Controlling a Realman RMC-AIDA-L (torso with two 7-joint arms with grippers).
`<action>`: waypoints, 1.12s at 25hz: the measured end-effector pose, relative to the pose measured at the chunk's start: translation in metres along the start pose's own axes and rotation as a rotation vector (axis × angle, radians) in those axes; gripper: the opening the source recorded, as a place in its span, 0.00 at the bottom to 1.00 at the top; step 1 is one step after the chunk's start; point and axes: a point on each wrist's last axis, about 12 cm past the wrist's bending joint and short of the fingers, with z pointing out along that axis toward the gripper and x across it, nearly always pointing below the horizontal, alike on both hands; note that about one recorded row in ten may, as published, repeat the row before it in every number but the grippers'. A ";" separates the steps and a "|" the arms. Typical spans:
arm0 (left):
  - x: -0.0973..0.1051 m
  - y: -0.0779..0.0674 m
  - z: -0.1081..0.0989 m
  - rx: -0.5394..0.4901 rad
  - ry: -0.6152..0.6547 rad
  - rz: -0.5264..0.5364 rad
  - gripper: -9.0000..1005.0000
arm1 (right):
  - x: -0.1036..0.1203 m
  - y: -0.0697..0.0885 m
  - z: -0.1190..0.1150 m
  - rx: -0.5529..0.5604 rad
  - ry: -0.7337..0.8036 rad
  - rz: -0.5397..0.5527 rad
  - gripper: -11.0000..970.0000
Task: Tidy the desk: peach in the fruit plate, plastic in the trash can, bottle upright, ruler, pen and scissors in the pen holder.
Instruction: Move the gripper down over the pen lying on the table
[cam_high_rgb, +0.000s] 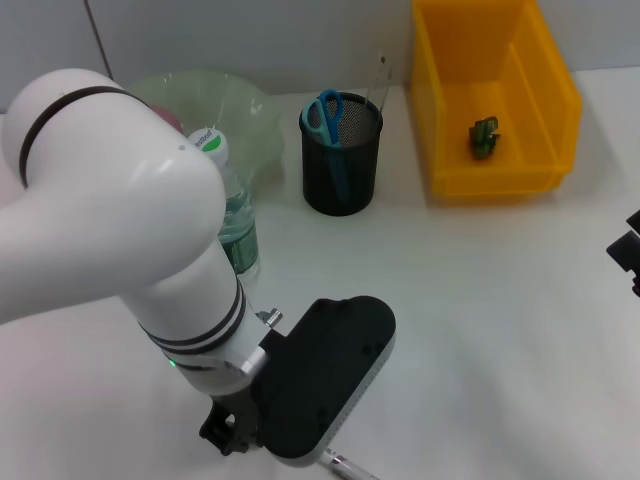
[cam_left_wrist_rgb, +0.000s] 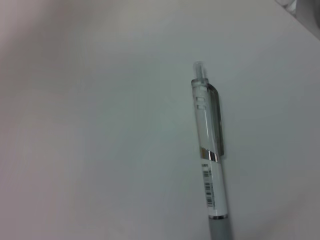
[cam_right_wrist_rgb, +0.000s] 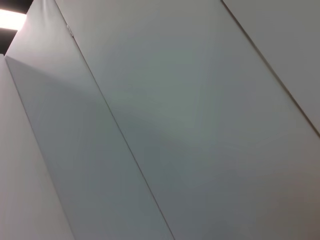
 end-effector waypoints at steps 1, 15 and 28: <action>0.000 0.000 0.000 -0.001 0.000 -0.003 0.37 | 0.000 0.000 0.000 -0.001 -0.001 0.001 0.84; 0.000 0.002 0.001 -0.021 -0.006 -0.011 0.19 | 0.000 0.000 0.001 -0.007 -0.002 0.004 0.84; 0.001 0.000 0.004 -0.011 0.004 -0.008 0.20 | 0.000 0.001 0.005 -0.023 -0.006 0.010 0.84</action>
